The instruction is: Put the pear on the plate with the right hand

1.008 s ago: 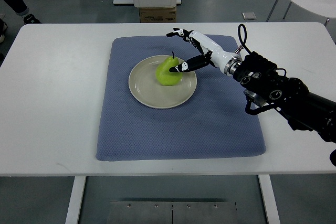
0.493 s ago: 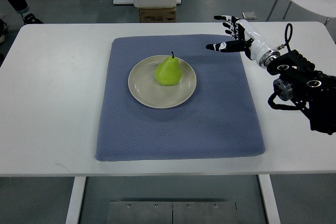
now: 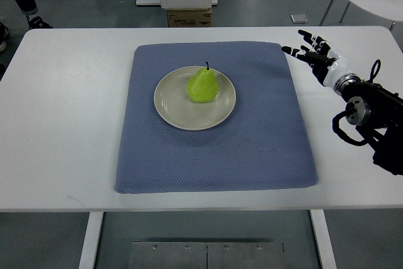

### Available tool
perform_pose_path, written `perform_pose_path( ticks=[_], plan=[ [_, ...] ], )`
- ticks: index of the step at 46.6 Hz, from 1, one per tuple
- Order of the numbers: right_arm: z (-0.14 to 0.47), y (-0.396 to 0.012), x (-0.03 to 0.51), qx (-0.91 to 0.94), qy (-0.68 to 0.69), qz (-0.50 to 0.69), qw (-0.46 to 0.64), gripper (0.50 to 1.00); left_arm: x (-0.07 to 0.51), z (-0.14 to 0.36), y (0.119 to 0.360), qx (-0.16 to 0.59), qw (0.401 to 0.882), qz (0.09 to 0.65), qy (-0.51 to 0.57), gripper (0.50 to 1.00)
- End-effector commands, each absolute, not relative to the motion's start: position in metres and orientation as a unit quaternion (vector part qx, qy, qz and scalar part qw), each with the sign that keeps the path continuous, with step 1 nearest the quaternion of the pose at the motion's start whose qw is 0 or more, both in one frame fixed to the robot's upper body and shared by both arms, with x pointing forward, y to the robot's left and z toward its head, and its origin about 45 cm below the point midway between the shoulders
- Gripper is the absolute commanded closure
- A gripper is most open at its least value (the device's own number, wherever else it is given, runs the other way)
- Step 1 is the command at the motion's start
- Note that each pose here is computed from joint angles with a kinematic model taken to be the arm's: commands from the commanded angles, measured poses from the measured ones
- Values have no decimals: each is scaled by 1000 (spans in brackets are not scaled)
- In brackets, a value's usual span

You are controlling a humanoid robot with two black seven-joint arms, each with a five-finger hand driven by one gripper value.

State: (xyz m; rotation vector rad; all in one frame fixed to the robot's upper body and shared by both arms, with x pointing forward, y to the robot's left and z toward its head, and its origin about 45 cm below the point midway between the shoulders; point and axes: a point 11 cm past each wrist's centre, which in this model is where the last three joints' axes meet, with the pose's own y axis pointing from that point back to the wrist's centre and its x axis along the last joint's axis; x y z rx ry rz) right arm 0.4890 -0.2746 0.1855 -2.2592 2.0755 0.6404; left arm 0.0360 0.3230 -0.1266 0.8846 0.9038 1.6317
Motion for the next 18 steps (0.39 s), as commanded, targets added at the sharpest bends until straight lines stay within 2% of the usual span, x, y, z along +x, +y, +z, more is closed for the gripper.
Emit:
perform_pose_path(
  ticks=[1, 18],
  plan=[
    [181, -277, 486, -713, 666, 219, 11, 500, 36, -127, 323, 368, 513, 678, 376, 500],
    [172, -267, 482, -715, 661, 228, 12, 500, 36, -127, 323, 367, 513, 678, 376, 500]
  ],
)
